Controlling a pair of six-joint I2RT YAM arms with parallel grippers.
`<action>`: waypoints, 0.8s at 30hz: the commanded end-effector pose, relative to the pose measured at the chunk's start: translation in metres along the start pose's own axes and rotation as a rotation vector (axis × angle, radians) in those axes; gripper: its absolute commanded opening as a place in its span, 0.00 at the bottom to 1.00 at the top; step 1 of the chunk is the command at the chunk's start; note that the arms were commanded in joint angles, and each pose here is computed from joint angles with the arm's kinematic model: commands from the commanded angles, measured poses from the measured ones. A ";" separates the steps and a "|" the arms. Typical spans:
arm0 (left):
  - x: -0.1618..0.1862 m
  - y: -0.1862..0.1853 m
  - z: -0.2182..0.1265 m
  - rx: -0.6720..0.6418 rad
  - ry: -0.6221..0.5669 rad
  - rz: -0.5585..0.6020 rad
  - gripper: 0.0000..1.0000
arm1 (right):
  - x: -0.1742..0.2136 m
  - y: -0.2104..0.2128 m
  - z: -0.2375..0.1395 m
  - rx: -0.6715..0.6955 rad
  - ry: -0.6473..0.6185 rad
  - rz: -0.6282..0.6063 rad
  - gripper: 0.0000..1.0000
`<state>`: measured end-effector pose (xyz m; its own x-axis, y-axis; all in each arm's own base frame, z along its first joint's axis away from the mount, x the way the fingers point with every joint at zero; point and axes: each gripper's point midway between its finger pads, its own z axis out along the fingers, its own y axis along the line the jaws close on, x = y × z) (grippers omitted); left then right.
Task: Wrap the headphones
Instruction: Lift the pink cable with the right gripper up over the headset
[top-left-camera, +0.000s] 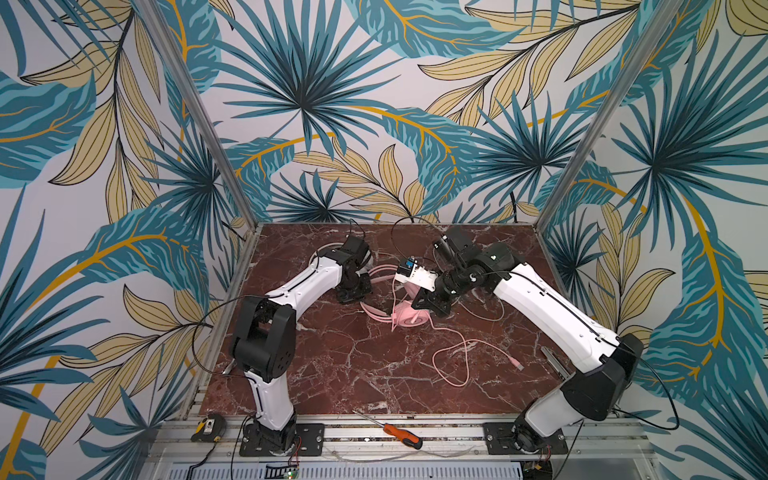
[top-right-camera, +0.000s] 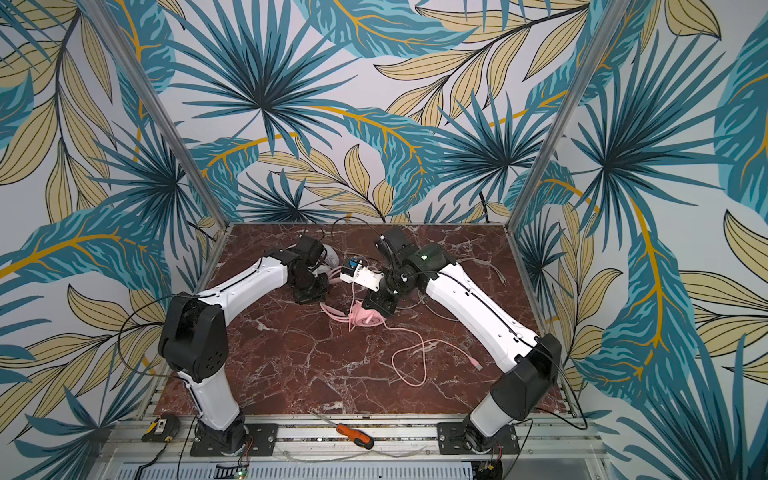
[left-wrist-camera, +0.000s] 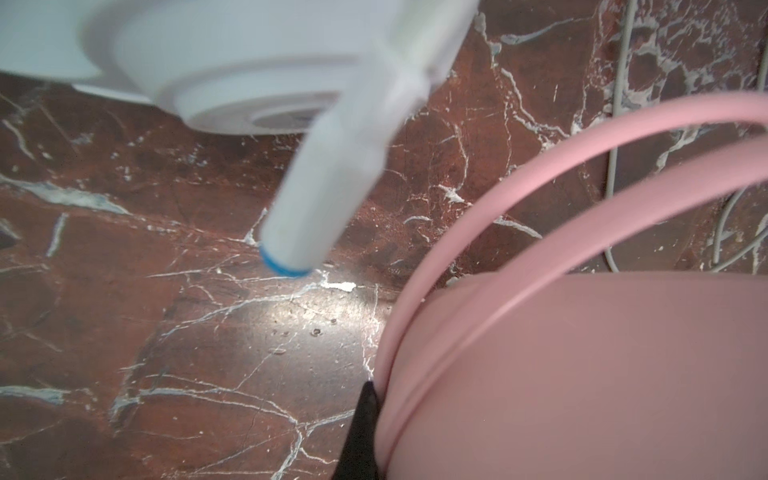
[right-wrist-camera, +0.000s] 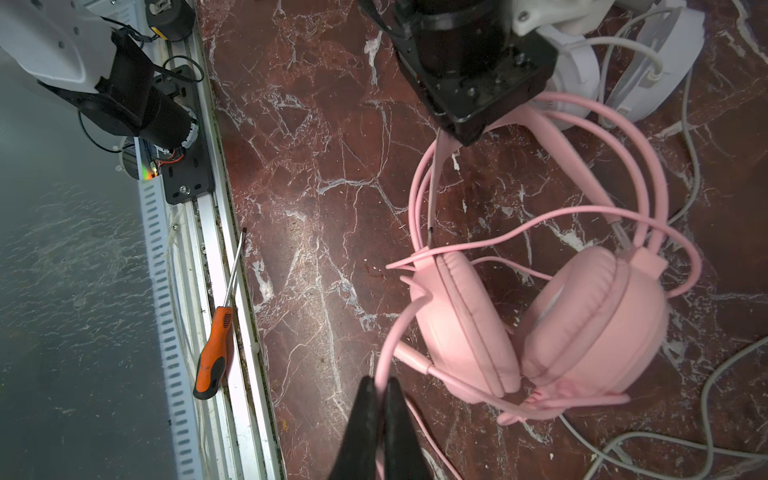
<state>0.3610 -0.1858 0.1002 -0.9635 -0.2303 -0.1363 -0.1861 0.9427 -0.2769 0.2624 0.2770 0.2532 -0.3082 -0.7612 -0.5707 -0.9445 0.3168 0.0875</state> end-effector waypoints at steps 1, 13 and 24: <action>-0.006 -0.019 -0.022 0.055 -0.044 0.064 0.00 | 0.003 -0.003 0.001 -0.015 0.033 -0.013 0.00; 0.012 -0.012 -0.020 0.000 -0.004 0.200 0.00 | 0.014 -0.041 -0.002 0.101 0.121 -0.003 0.00; 0.028 -0.016 -0.024 0.030 0.019 0.292 0.00 | 0.019 -0.075 0.008 0.208 0.167 0.052 0.00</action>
<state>0.3381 -0.1902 0.1000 -0.9884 0.0092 -0.1515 0.0390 0.9800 -0.1952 0.3151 0.2479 0.2322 -0.3541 -0.8240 -0.4423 -0.9100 0.4127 -0.0403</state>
